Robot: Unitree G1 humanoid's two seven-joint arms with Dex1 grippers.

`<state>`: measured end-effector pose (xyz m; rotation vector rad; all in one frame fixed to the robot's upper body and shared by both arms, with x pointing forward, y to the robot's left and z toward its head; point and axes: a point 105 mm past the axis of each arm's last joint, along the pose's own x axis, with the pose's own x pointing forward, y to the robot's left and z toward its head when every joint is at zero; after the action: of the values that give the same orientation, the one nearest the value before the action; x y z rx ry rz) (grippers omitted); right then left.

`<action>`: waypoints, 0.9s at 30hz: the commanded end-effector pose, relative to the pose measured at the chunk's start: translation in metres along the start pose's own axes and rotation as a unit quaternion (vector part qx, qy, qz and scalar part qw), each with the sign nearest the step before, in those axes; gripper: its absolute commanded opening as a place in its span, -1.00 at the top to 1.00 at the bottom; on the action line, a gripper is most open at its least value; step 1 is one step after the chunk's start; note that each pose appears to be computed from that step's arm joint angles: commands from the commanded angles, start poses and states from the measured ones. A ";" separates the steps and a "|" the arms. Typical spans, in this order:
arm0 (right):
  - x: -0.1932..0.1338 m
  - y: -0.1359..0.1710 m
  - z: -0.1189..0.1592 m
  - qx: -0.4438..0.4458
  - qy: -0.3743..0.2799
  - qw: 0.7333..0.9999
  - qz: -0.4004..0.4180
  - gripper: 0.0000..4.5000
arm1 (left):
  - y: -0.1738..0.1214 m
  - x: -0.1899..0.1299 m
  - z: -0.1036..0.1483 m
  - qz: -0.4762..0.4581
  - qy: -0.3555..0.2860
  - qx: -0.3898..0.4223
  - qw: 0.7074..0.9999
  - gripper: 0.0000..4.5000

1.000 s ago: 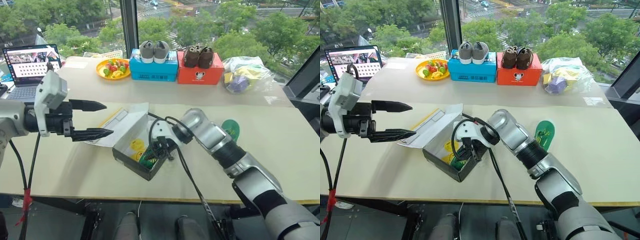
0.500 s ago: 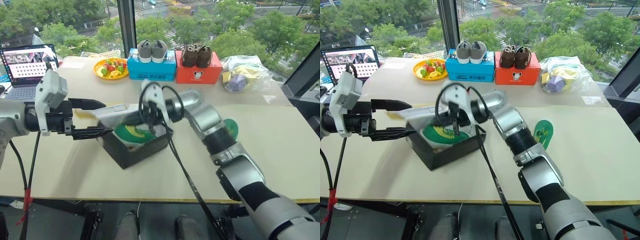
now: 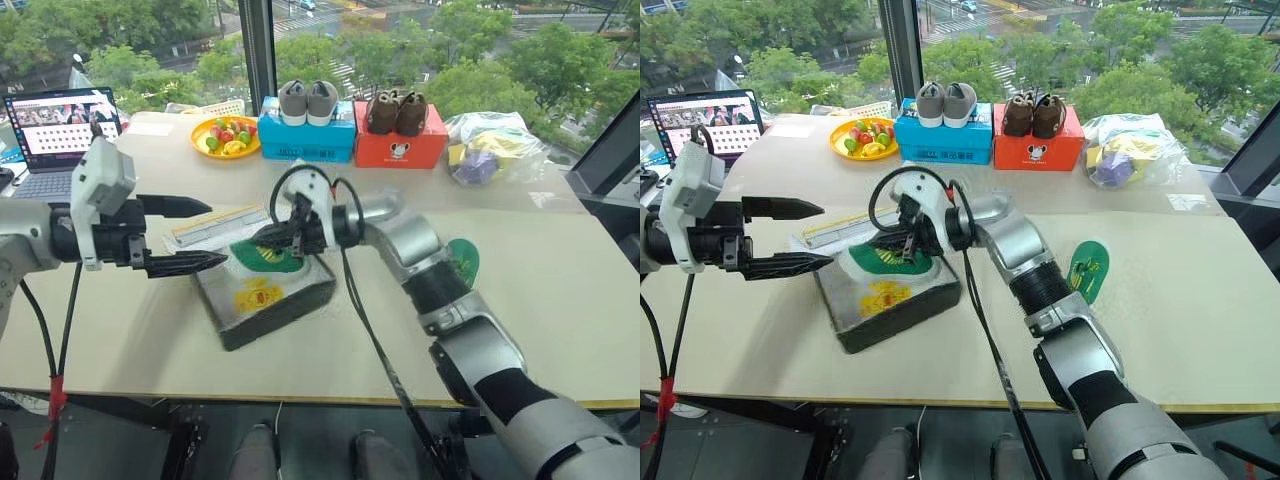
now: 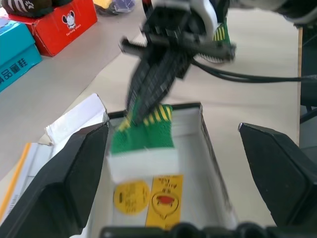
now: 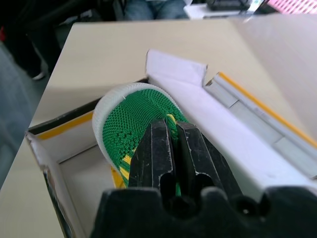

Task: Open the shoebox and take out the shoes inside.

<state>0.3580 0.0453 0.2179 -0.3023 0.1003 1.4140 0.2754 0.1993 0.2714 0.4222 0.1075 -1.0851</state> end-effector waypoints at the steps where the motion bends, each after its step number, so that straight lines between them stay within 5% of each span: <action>1: -0.028 -0.017 0.055 0.019 -0.074 0.996 -0.037 1.00 | 0.001 -0.003 0.012 0.005 -0.008 0.033 0.999 -1.00; 6: -0.061 -0.018 0.117 0.089 -0.171 0.981 -0.018 1.00 | 0.000 0.001 0.011 -0.001 -0.009 0.031 0.999 -1.00; 11: -0.098 -0.036 0.135 0.045 -0.172 0.982 -0.065 1.00 | 0.000 0.005 0.014 -0.003 -0.017 0.038 0.999 -1.00; 19: -0.146 -0.082 0.102 -0.159 0.008 0.974 -0.163 1.00 | 0.001 0.011 0.013 -0.007 -0.022 0.042 0.999 -1.00; 27: -0.113 -0.077 0.011 -0.308 0.174 0.934 -0.051 1.00 | 0.004 0.017 0.012 -0.016 -0.025 0.042 0.999 -1.00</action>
<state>0.4176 -0.0740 0.2738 -0.9623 -0.0381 1.2123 0.2864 0.1838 0.2685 0.4279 0.0683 -1.1321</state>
